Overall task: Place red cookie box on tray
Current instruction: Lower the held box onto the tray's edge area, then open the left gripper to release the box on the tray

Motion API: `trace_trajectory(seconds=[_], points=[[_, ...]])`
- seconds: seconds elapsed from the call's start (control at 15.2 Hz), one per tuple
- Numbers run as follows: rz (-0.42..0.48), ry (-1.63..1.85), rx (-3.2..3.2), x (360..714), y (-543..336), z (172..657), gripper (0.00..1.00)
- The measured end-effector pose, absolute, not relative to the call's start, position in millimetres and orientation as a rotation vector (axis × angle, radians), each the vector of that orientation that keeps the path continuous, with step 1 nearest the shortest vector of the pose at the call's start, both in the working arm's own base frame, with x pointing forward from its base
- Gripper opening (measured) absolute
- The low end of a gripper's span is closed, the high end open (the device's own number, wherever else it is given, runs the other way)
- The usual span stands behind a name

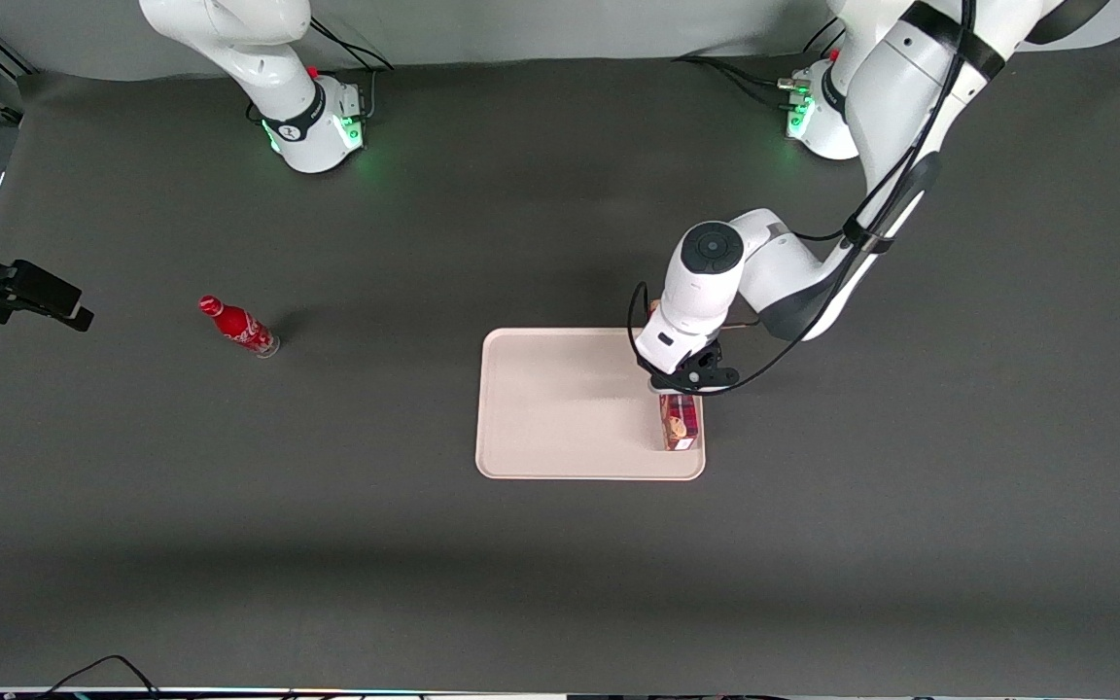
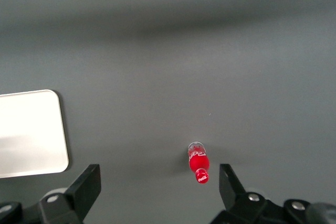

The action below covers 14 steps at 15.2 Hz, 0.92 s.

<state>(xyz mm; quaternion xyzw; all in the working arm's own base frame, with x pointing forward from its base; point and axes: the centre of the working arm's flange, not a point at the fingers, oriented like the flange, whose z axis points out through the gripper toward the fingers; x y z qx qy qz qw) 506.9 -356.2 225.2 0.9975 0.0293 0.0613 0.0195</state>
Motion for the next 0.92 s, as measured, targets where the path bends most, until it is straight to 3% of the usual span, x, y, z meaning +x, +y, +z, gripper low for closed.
trace_trajectory(seconds=[0.79, 0.92], points=[[0.214, 0.036, 3.093, 516.3, -363.2, 213.9, 0.17], [0.217, 0.035, 3.092, 517.5, -363.5, 213.7, 0.30]])
